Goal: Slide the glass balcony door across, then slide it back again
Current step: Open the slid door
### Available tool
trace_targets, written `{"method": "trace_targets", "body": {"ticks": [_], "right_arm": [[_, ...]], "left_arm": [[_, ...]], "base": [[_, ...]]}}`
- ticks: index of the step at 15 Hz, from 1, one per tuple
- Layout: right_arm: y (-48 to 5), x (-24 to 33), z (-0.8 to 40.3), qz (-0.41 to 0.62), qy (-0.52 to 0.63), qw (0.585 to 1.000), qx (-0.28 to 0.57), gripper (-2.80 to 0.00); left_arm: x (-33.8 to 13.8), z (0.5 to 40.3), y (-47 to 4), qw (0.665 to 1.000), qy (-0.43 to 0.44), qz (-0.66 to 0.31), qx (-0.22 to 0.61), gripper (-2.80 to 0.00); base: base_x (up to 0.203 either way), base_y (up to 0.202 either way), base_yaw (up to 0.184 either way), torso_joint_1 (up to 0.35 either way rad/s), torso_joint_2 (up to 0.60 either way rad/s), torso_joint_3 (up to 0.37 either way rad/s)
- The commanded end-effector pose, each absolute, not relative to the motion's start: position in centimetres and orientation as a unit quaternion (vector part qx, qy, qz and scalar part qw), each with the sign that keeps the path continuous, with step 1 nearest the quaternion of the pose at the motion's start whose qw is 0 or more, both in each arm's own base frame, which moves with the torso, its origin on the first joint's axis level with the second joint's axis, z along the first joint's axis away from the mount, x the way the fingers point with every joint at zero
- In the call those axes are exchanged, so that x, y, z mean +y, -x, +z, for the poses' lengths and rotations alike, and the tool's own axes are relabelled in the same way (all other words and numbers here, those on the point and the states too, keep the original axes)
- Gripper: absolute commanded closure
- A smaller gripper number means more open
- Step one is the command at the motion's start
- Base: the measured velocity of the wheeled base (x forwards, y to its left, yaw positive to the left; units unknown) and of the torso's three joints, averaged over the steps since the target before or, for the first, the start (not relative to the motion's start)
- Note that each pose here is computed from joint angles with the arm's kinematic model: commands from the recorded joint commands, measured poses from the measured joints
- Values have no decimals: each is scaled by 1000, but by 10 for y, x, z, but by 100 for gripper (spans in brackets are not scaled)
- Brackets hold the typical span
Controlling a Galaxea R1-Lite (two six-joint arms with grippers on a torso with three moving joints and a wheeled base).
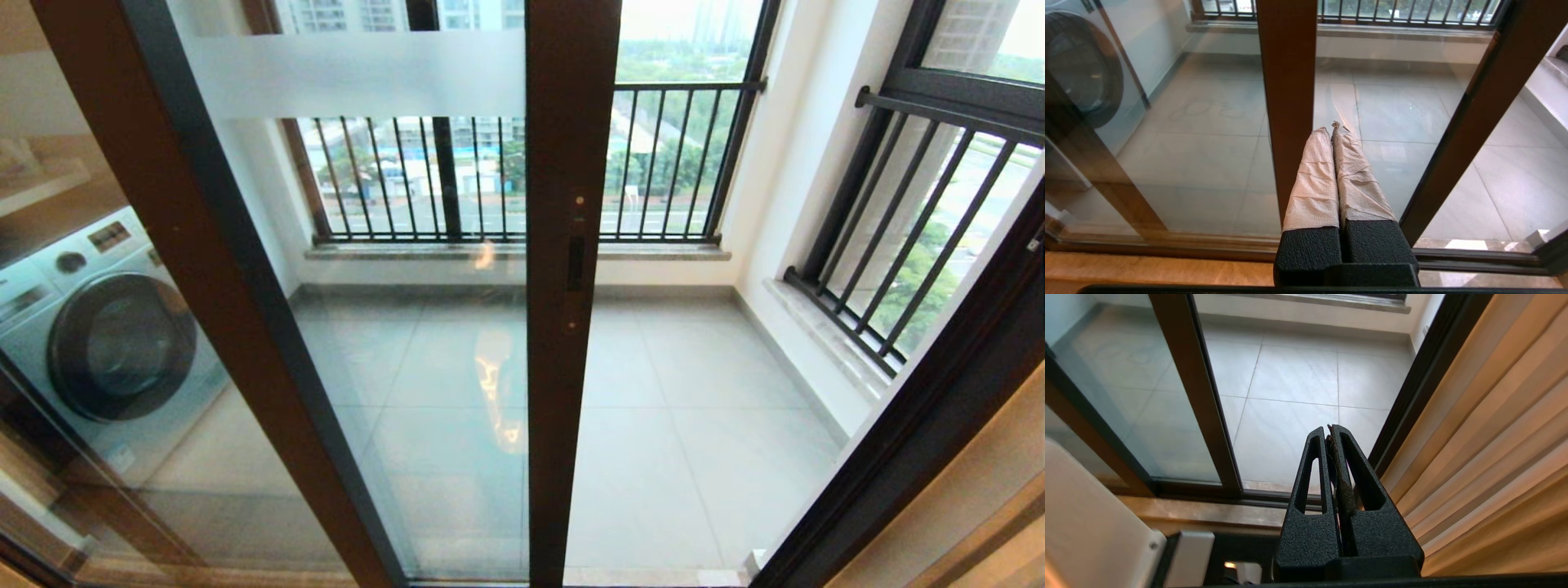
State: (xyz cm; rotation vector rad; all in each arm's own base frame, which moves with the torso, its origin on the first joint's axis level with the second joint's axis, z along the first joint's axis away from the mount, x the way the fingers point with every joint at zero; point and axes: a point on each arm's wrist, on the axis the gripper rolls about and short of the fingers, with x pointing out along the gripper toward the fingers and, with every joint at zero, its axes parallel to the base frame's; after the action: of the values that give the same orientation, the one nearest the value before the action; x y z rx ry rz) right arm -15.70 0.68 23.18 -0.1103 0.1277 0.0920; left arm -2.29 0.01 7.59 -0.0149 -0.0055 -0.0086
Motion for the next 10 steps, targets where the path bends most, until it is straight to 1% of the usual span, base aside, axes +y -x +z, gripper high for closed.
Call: {"method": "trace_targets", "body": {"ticks": [1, 3, 4, 6, 8, 10], "right_arm": [[151, 5, 191, 53, 57, 993, 94, 0], [118, 3, 156, 62, 51, 987, 141, 0], [97, 3, 140, 64, 52, 987, 141, 0], [60, 3, 116, 64, 61, 992, 92, 0], [37, 3, 93, 63, 69, 994, 49, 0], [29, 2, 90, 58, 62, 996, -7, 0]], "left_arm": [[0, 76, 23, 1000, 8, -5, -2, 0], [0, 76, 23, 1000, 8, -5, -2, 0], [0, 76, 23, 1000, 8, -5, -2, 0], [0, 76, 23, 1000, 8, -5, -2, 0], [0, 76, 23, 1000, 8, -5, -2, 0], [0, 76, 23, 1000, 8, -5, -2, 0]], "base": [[0, 0, 0, 0, 0, 0], [0, 0, 0, 0, 0, 0], [0, 0, 0, 0, 0, 0], [0, 0, 0, 0, 0, 0], [0, 0, 0, 0, 0, 0], [0, 0, 0, 0, 0, 0]]}}
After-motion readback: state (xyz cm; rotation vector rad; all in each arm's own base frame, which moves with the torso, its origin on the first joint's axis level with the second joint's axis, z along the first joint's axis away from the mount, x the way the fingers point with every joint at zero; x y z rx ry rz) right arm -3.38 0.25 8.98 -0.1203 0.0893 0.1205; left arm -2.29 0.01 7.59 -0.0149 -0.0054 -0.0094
